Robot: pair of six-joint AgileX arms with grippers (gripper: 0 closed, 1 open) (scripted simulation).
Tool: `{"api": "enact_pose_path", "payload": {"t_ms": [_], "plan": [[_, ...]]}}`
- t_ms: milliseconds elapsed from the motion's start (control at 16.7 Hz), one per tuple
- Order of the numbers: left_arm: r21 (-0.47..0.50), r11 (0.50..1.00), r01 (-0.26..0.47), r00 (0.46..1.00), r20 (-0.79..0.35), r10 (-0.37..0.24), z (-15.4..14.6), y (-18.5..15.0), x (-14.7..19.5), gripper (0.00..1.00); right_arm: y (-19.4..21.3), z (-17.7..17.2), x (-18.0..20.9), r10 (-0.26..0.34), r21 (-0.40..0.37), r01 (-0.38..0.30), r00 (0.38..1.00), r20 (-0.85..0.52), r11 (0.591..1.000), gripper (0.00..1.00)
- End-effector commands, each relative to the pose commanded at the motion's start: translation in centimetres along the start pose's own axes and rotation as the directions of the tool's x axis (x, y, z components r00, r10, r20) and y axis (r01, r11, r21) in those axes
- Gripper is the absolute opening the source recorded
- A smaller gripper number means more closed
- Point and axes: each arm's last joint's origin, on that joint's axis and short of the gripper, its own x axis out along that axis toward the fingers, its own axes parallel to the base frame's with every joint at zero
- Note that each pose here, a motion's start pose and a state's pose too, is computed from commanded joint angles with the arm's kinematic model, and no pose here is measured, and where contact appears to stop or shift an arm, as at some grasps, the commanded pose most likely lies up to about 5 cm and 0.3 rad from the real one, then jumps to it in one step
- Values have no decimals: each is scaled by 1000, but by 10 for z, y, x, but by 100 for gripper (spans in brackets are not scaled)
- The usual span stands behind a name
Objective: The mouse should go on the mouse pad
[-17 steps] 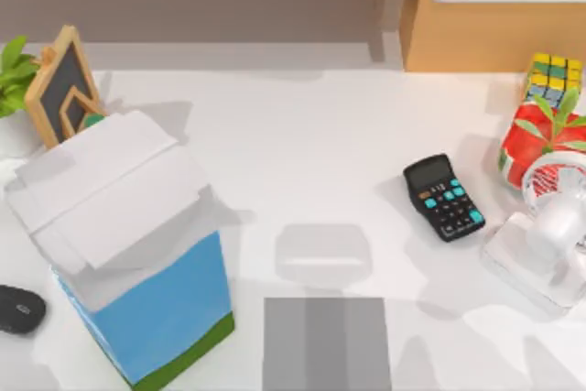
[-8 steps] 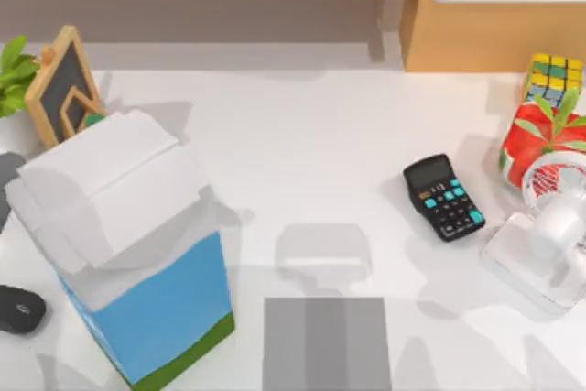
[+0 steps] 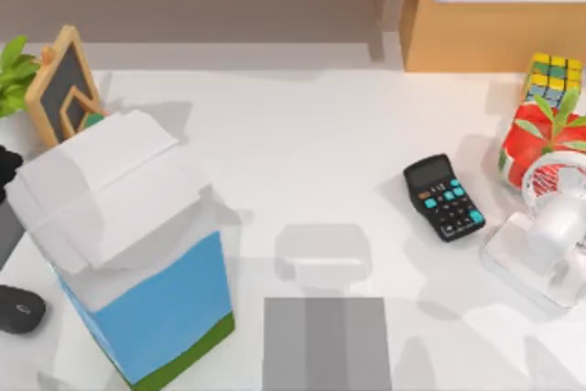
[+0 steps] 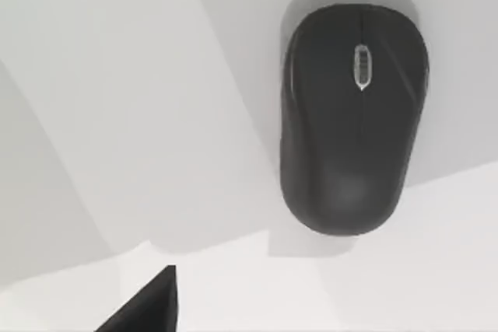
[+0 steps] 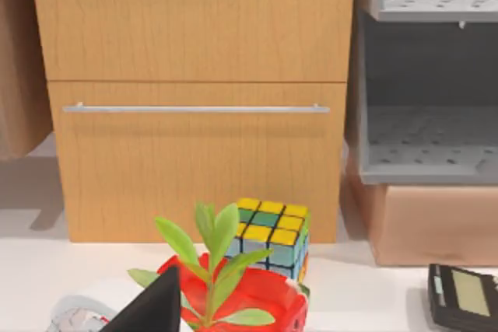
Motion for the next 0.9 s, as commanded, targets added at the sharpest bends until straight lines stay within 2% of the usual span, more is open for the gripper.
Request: {"api": "enact_pose_path", "payload": {"t_ms": [240,420,720,900], "plan": [[4,1000,0,1000,1,0,-7,12,10,100,0,0,0,0,0,0,1000,0,1000,100],[3,1000,1,1000,2,-1,-14,21,35,100,0,0,0,0,0,0,1000,0,1000,100],[5,1000,0,1000,1,0,-5,8,89,100,0,0,0,0,0,0,1000,0,1000,100],[6,1000,1,1000,2,-1,1,1,100,100,0,0,0,0,0,0,1000,0,1000,100]]}}
